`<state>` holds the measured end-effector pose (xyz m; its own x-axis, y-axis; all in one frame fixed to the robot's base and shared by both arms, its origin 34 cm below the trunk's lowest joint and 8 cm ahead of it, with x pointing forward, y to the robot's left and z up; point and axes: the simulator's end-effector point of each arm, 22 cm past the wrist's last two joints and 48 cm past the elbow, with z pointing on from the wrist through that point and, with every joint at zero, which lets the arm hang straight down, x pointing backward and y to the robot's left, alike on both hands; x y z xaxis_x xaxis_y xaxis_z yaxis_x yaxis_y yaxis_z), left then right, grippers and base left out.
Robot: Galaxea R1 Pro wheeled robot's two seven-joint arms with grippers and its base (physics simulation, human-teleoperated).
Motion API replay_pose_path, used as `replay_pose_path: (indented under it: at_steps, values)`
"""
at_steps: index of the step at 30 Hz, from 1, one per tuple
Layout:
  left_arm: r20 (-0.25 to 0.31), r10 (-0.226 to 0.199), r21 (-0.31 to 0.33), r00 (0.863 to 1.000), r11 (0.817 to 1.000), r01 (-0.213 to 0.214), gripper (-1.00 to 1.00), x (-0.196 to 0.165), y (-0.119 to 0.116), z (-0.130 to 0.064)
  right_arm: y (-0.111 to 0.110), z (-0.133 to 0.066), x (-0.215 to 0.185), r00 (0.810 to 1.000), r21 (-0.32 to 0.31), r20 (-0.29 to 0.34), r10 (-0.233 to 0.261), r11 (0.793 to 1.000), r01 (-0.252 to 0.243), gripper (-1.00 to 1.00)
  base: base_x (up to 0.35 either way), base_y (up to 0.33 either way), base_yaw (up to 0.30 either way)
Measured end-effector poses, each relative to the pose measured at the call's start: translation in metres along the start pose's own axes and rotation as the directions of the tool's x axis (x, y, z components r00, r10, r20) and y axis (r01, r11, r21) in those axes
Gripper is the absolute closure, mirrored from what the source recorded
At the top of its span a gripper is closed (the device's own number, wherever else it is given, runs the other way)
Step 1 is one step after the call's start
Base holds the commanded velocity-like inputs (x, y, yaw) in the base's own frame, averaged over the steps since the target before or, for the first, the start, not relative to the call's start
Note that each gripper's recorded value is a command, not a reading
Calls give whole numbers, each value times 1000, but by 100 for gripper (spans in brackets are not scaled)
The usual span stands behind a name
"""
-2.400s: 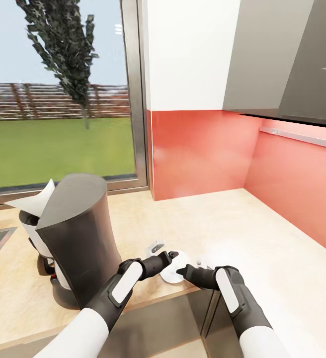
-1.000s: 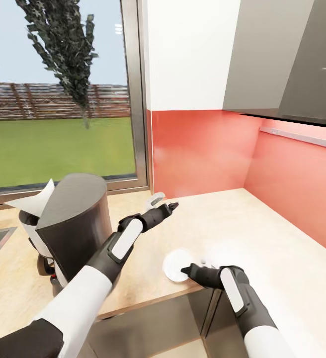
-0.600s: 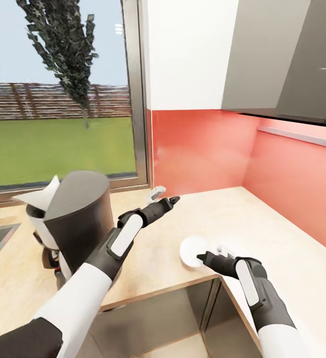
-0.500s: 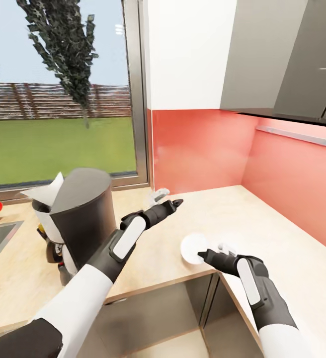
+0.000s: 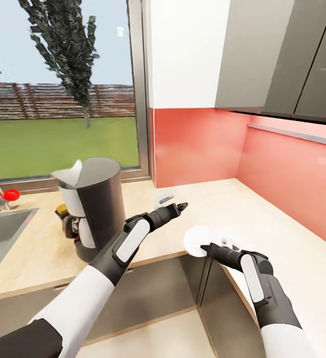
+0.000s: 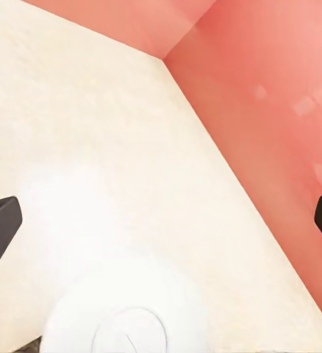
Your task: Set up a coffee station on the kitchen countertop: keep the coffee maker on the countertop, move the bottle of coffee from the kitchen shelf to the counter next to the coffee maker, place a paper coffee filter on top of the coffee maker, put the saucer next to the coffee maker with the coffee cup on the saucer, and place the electric kettle next to the coffee maker.
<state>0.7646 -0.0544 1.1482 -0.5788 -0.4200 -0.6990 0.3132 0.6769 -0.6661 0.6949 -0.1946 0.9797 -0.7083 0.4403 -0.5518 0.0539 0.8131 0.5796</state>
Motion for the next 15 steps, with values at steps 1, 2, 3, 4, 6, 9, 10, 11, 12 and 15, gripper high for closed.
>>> replay_pose_path:
  at_steps: [1, 2, 3, 4, 6, 9, 10, 11, 12, 15]
  values:
    - [0, 0, 0, 1000, 1000, 0, -100, 0, 0, 0, 0, 0, 0, 1000, 0, 0, 0, 1000, 0, 100, -338, 112, 0]
    - [1, 0, 0, 1000, 1000, 0, -100, 0, 0, 0, 0, 0, 0, 1000, 0, 0, 0, 1000, 0, 100, -338, 124, 0]
    - [1, 0, 0, 1000, 1000, 0, -100, -1, 0, 0, 0, 0, 0, 1000, 0, 0, 0, 1000, 0, 100, -338, 133, 0]
    - [2, -2, 0, 1000, 1000, 2, -100, -1, 0, 0, 0, 0, 0, 1000, 0, 0, 0, 1000, 0, 100, -338, 141, 0]
    - [3, -3, 0, 1000, 1000, 3, -100, -1, 0, 0, 0, 0, 0, 1000, 0, 0, 0, 1000, 0, 100, -337, 155, 0]
    - [5, -4, 1, 1000, 1000, 4, -100, -2, 0, 0, 0, 0, 0, 1000, 0, 0, 0, 1000, 0, 100, -329, 179, 0]
    - [6, -5, 4, 1000, 1000, 5, -100, -2, 0, -1, 0, 0, 0, 1000, 0, 0, 0, 1000, 0, 100, -318, 196, 0]
    - [5, -7, 5, 1000, 1000, 6, -100, -2, 0, -1, 0, 0, 0, 1000, 0, 0, 0, 1000, 0, 100, -317, 198, 0]
    - [6, -7, 6, 1000, 1000, 7, -100, -2, 0, -1, 0, 0, 0, 1000, 0, 0, 0, 1000, 0, 100, -313, 205, 0]
    - [-2, -11, -2, 1000, 1000, 11, -100, 4, 9, -3, 0, 0, 0, 1000, 0, -1, 1, 1000, -1, 100, -312, 206, 0]
